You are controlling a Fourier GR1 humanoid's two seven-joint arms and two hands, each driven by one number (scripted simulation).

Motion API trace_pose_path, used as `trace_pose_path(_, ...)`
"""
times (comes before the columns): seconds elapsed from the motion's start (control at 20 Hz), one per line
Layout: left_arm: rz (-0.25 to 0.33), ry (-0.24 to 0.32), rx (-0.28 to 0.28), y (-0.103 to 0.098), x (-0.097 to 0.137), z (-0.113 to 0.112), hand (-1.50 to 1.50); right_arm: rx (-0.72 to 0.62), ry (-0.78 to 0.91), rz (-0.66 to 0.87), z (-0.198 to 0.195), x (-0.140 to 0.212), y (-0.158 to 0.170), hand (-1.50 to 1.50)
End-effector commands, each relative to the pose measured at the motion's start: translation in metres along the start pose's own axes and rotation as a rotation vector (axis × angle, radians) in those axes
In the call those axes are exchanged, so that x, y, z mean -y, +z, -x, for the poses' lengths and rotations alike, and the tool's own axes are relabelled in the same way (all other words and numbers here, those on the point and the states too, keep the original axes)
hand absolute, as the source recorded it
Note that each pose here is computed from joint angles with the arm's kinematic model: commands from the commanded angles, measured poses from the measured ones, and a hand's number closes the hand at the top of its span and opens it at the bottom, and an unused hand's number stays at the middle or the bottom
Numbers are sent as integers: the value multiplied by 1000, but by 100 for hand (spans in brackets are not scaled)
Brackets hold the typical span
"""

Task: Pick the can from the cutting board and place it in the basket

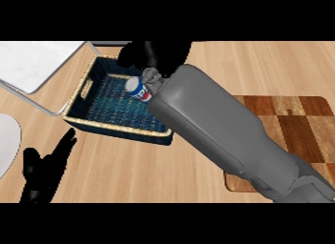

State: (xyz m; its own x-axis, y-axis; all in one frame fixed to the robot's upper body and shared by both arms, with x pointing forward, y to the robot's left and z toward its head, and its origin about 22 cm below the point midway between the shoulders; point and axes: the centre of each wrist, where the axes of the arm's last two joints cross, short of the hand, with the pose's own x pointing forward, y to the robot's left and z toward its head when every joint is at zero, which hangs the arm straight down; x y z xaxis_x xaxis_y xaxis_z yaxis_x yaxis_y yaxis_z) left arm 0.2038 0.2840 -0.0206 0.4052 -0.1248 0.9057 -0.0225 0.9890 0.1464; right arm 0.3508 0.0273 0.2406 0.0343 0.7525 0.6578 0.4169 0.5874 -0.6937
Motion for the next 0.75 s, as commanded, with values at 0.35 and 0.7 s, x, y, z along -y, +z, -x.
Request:
trace_pose_path(0.35, -43, 44, -166, 5, -9, 30, 0, -204, -205, 120, 2, 38, -10, -150)
trace_pose_path(0.7, -67, 40, -157, 15, -26, 36, 0, -255, -225, 166, 24, 74, 3, -150)
